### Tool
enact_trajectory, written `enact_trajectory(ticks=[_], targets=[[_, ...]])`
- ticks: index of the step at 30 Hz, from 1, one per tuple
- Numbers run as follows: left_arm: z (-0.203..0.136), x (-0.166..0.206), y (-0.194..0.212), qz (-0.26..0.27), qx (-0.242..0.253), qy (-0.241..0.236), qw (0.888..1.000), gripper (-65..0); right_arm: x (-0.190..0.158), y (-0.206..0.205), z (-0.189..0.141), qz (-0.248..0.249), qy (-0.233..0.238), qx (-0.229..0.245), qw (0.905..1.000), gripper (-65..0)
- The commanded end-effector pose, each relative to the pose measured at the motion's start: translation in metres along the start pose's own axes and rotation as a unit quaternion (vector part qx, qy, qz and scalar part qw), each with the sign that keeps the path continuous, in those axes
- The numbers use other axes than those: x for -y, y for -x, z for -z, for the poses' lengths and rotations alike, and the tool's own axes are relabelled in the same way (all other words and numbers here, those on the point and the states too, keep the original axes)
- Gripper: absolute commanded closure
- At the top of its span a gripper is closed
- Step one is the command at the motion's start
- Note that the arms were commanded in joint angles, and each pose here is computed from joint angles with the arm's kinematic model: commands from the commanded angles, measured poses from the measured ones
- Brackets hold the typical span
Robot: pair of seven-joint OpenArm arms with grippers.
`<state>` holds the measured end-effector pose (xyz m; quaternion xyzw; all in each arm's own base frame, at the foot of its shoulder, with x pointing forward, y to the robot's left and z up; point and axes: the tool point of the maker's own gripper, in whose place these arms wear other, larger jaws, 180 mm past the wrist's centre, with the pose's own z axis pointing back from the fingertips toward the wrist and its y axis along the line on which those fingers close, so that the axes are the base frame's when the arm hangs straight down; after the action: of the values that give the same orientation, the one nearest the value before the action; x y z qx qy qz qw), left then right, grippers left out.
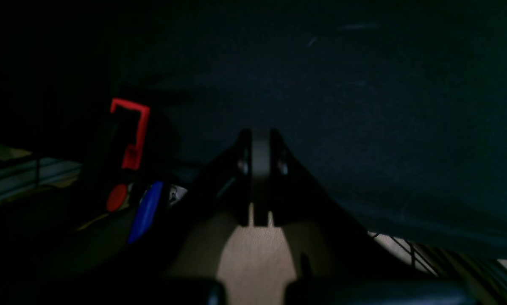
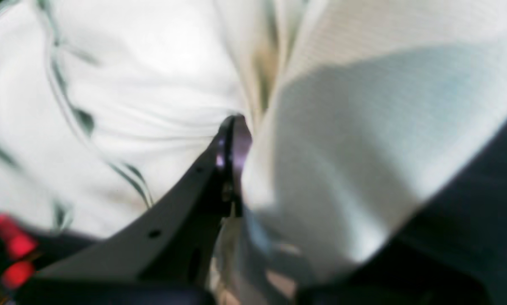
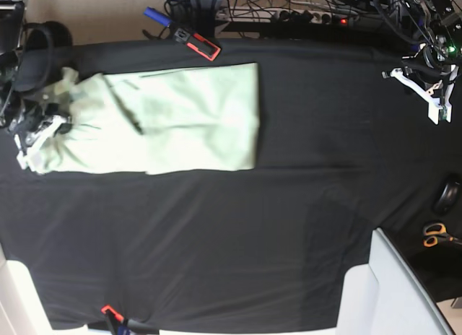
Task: Fold the T-shirt properly
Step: 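Fold the held edge over toward the shirt's middle with the right gripper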
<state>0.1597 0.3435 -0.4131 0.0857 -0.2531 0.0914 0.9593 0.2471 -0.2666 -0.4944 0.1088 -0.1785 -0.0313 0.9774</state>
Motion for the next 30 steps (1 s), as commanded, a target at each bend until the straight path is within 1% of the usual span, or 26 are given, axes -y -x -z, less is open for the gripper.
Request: enact_trajectory(ticks=[1,4,7,11,13,16,18,19,20,23,26,29,30], targets=[[-0.004,-0.005,-0.01,0.007,0.016,-0.007,1.0,0.0,0.013,-0.021,-0.012,-0.01,0.033,0.025,0.9991,-0.3],[-0.004,-0.005,-0.011,0.007,0.016,-0.007,1.0,0.0,0.01,-0.024,-0.016,-0.017,0.08,0.031,0.9962,-0.3],[-0.004,-0.005,-0.011,0.007,0.016,-0.007,1.0,0.0,0.008,-0.033,-0.019,-0.027,0.122,0.043,0.9912,-0.3],[-0.004,-0.005,-0.011,0.007,0.016,-0.007,1.0,0.0,0.005,-0.034,-0.023,-0.063,0.176,0.032,0.9818,-0.3],[-0.004,-0.006,-0.011,0.007,0.017,-0.007,1.0,0.0,0.001,-0.041,-0.029,-0.093,0.209,0.036,0.9729,-0.3],[-0.004,-0.006,-0.011,0.007,0.018,-0.007,1.0,0.0,-0.004,-0.048,-0.037,-0.14,0.262,0.039,0.9542,-0.3],[-0.004,-0.006,-0.011,0.007,0.018,-0.007,1.0,0.0,-0.009,-0.052,-0.043,-0.162,0.292,0.041,0.9418,-0.3],[-0.004,-0.006,-0.011,0.007,0.018,-0.007,1.0,0.0,-0.012,-0.053,-0.044,-0.17,0.302,0.041,0.9372,-0.3],[-0.004,-0.006,-0.011,0.007,0.018,-0.007,1.0,0.0,-0.016,-0.054,-0.045,-0.185,0.314,0.038,0.9303,-0.3],[-0.004,-0.006,-0.011,0.007,0.018,-0.007,1.0,0.0,-0.034,-0.052,-0.04,-0.237,0.332,0.025,0.9127,-0.3],[-0.004,-0.006,-0.011,0.007,0.018,-0.007,1.0,0.0,-0.057,-0.049,-0.038,-0.269,0.338,0.027,0.9014,-0.3],[-0.004,-0.006,-0.011,0.007,0.018,-0.007,1.0,0.0,-0.076,-0.051,-0.041,-0.283,0.344,0.037,0.8945,-0.3],[-0.004,-0.006,-0.011,0.007,0.018,-0.007,1.0,0.0,-0.081,-0.051,-0.043,-0.289,0.348,0.039,0.8908,-0.3]])
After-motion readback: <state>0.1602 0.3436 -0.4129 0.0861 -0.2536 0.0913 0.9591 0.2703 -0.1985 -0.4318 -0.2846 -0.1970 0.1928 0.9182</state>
